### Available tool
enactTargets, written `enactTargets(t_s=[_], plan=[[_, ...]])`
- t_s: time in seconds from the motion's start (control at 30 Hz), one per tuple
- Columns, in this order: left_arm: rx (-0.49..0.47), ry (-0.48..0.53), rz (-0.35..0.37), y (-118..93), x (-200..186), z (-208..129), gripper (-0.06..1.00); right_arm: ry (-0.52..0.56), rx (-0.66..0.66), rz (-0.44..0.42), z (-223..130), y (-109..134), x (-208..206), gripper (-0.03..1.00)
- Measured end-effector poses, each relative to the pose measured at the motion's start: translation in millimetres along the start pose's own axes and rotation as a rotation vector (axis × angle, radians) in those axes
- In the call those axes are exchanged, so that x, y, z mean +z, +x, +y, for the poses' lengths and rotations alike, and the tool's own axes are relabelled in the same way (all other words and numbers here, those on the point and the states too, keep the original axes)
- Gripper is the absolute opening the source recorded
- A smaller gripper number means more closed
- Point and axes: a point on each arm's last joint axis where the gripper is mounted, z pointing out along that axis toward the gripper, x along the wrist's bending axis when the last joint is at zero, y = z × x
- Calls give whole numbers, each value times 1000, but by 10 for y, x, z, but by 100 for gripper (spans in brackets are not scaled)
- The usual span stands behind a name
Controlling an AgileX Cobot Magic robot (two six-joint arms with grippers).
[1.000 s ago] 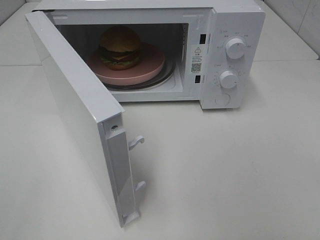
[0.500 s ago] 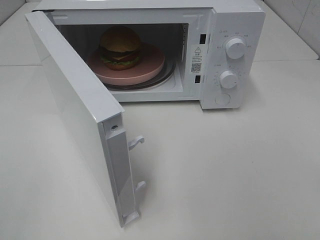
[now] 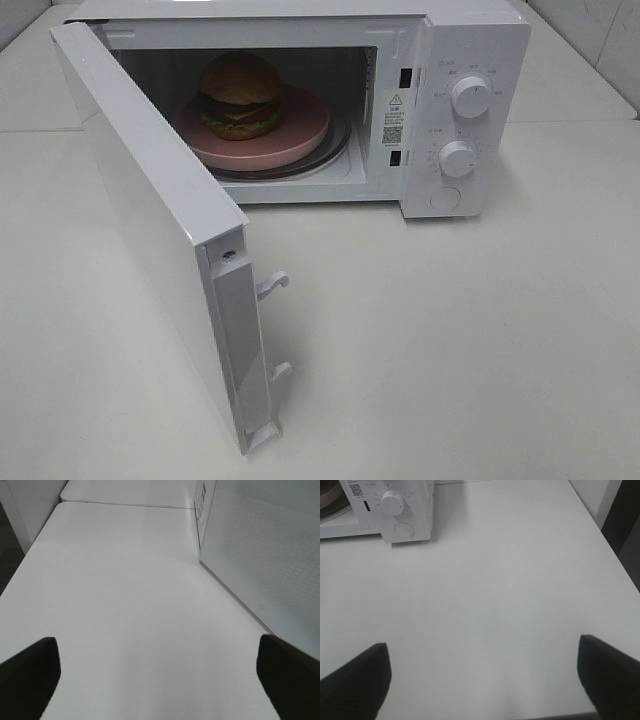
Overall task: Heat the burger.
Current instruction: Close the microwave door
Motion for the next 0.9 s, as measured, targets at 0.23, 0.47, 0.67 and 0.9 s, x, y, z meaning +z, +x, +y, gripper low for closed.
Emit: enactTargets(t_s=[0.23,0.47,0.67,0.9], plan=[[0,0,0,0,0,0,99,0,0,0,0,0,0,97],[0,0,0,0,0,0,99,0,0,0,0,0,0,97],[0,0,0,0,0,0,99,0,0,0,0,0,0,97],[0,0,0,0,0,0,99,0,0,0,0,0,0,97]])
